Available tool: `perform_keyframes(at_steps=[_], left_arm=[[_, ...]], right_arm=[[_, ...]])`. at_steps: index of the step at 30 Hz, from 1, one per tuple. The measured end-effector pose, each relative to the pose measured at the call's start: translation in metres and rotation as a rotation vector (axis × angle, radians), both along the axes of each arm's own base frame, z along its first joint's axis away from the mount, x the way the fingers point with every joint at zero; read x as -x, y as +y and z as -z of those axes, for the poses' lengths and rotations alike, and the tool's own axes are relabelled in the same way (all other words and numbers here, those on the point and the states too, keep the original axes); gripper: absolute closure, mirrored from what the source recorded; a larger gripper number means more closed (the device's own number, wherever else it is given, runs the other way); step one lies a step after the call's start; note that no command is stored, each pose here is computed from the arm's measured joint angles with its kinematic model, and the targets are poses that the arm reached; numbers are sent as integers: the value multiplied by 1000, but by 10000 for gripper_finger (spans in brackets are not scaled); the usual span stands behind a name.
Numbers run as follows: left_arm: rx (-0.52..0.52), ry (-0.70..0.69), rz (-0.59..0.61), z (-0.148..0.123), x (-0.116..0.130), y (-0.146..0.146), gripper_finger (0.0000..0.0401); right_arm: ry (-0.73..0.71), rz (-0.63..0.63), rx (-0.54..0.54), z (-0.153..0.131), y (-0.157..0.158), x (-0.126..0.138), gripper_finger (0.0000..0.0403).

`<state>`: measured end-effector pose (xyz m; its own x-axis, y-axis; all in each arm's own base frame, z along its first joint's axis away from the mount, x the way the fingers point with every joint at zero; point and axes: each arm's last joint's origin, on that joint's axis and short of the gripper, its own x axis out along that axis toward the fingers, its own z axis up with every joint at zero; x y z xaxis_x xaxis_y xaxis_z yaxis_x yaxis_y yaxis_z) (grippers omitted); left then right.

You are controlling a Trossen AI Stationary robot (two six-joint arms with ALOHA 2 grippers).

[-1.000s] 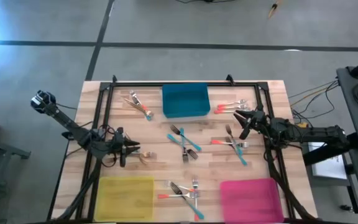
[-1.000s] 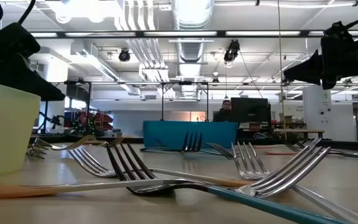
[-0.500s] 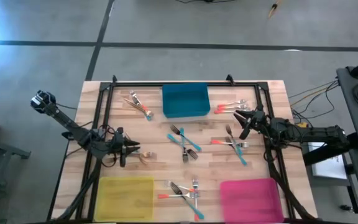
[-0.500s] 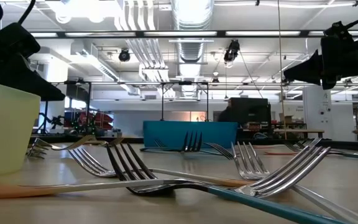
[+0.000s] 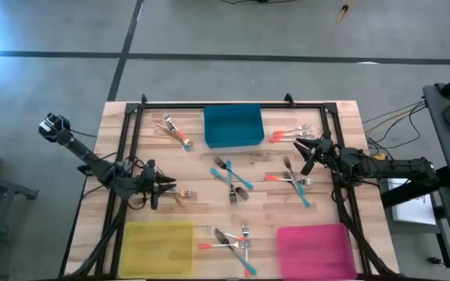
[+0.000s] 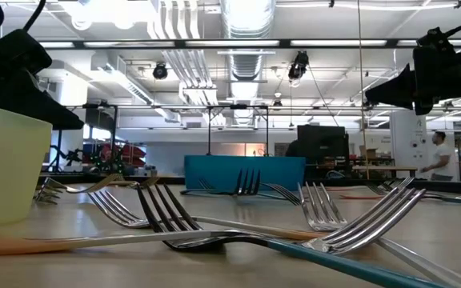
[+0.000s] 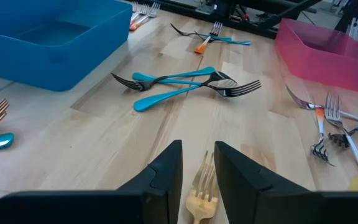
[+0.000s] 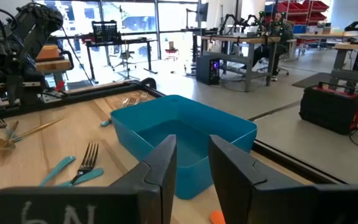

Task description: Sort silverware by color (type)

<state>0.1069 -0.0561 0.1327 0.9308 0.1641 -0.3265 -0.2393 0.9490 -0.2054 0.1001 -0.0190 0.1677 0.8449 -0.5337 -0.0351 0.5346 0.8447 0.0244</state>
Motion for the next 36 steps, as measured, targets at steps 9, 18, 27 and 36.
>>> perform_keyframes(at_steps=[9, 18, 27, 36], left_arm=[[0, 0, 0, 0, 0, 0, 324], [0, 0, 0, 0, 0, 0, 324], [0, 0, 0, 0, 0, 0, 324], [0, 0, 0, 0, 0, 0, 324]], right_arm=[[-1, 0, 0, 0, 0, 0, 316], [1, 0, 1, 0, 0, 0, 316], [228, -4, 359, 0, 0, 0, 316], [282, -8, 439, 0, 0, 0, 316]])
